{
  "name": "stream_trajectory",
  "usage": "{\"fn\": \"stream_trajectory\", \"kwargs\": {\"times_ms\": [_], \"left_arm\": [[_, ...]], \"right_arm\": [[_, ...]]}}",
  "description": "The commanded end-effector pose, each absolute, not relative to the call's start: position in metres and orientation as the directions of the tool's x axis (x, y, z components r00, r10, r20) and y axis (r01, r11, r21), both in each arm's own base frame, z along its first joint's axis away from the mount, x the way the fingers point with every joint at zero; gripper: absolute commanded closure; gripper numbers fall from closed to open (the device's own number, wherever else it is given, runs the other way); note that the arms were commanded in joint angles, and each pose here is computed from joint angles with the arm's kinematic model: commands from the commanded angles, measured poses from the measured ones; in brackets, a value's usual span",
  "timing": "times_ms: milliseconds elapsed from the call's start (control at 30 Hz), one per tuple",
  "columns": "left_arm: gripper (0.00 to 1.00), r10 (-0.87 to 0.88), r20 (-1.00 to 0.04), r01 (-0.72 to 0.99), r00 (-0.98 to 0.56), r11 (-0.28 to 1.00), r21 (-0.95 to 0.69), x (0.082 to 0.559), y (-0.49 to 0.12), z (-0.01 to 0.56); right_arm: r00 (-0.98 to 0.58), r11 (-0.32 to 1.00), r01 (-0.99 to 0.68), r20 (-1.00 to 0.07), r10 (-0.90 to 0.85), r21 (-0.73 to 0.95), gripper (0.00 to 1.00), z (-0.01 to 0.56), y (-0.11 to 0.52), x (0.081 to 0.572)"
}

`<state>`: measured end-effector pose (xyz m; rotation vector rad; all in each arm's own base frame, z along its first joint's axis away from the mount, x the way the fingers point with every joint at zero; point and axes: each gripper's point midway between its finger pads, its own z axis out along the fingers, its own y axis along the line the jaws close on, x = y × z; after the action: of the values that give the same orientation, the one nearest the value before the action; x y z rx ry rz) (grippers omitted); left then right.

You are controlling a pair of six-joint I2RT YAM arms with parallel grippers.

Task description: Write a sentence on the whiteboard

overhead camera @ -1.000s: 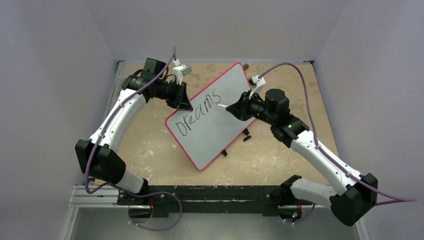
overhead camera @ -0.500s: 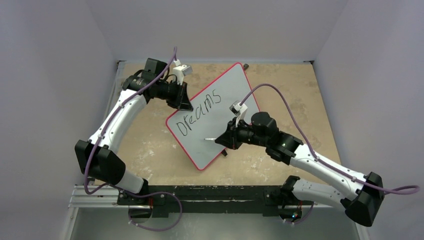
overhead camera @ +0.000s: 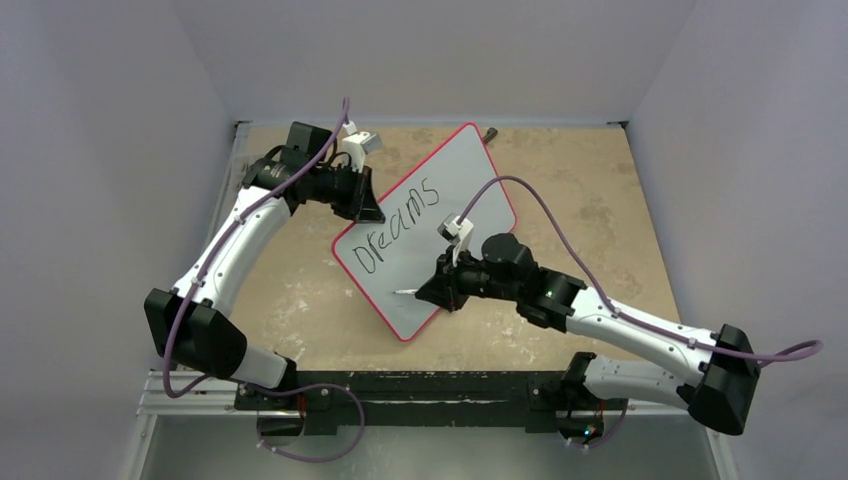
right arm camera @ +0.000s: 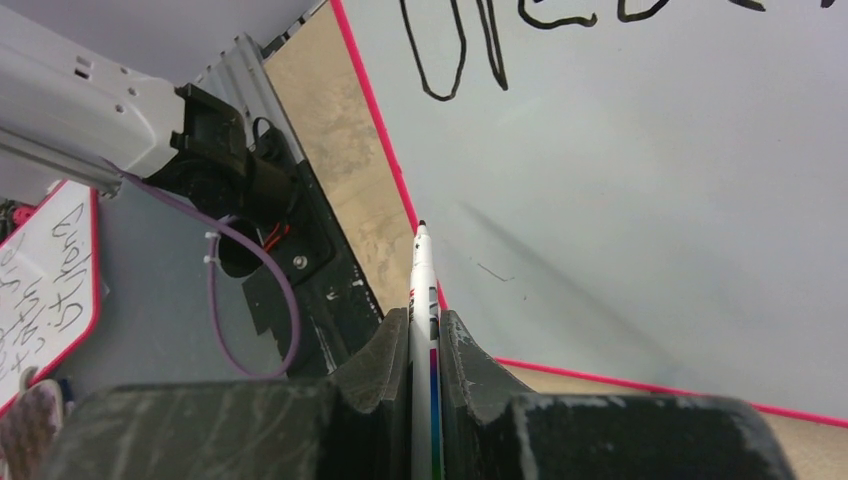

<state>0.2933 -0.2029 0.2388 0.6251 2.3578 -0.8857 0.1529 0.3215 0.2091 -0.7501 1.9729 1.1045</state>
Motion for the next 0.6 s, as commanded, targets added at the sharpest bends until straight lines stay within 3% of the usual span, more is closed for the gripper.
{"fn": "stream_trajectory", "kwargs": {"times_ms": [0,567], "left_arm": [[1.00,0.308,-0.631,0.565,-0.712,0.785,-0.255,0.316,-0.176,0.210],[1.00,0.308,-0.630,0.556,-0.713,0.796,-0.239,0.318,-0.173,0.209]], "right_arm": [[-0.502,0.457,-0.789,-0.859,-0.096,0.410,1.00,0.215,0.334,0.167],[-0.501,0.415,-0.804,-0.860,-0.091,0.425,1.00,0.215,0.360,0.176]]}}
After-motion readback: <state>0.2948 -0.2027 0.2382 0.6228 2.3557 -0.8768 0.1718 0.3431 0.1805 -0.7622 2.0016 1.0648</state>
